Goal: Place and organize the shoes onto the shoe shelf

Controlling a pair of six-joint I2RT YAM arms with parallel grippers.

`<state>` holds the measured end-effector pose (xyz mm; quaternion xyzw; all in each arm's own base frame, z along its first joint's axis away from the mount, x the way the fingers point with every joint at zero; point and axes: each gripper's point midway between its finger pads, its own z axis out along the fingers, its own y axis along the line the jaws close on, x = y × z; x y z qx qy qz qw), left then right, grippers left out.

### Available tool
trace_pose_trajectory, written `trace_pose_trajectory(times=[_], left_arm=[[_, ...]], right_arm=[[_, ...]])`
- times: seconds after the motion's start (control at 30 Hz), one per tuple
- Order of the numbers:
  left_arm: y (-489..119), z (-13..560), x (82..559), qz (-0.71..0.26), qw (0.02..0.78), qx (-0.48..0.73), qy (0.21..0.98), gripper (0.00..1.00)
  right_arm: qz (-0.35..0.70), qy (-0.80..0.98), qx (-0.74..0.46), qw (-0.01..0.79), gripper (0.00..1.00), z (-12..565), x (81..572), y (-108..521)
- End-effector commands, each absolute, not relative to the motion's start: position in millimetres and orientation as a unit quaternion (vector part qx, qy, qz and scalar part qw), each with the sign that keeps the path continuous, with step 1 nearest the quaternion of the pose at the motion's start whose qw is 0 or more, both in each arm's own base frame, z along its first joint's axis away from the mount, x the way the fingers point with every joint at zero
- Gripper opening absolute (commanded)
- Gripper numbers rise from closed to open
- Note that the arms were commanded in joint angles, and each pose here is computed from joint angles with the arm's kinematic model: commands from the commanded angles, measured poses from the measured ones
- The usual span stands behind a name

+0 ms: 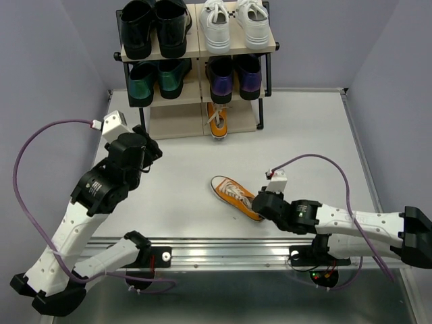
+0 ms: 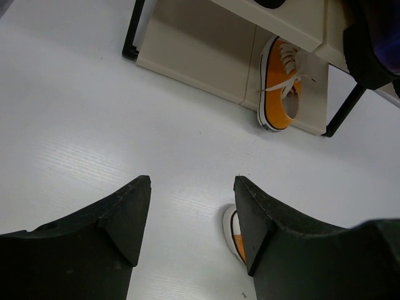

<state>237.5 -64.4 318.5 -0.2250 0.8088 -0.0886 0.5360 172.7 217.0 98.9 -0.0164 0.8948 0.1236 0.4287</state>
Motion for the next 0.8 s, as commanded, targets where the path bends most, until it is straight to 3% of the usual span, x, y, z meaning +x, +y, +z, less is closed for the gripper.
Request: trace_pose_trajectory(times=[0.0, 0.1, 0.13, 0.2, 0.3, 0.77], left_arm=[[-73.4, 320.0, 248.7, -0.1, 0.544, -0.22, 0.804, 0.67], [-78.5, 318.0, 251.4, -0.106, 0.54, -0.216, 0.807, 0.67], [-79.9, 317.2, 252.1, -0.107, 0.539, -0.215, 0.807, 0.67], [-80.0, 317.2, 252.1, -0.108, 0.539, -0.216, 0.807, 0.67], [-81.2, 315.6, 252.0, -0.111, 0.537, -0.216, 0.808, 0.67], [-83.4, 311.3, 251.7, -0.118, 0.536, -0.214, 0.808, 0.67]], right_arm=[[0.135, 0.881, 0.073, 0.447, 0.01, 107.1, 181.6, 203.0], [0.132, 0.894, 0.07, 0.424, 0.06, 93.9, 175.7, 207.3], [0.132, 0.895, 0.061, 0.421, 0.19, 96.0, 175.9, 211.6], [0.121, 0.903, 0.039, 0.411, 0.38, 92.3, 173.8, 214.9], [0.116, 0.906, 0.02, 0.406, 0.46, 94.8, 172.6, 217.7], [0.068, 0.93, 0.006, 0.362, 0.47, 67.9, 170.2, 204.5]])
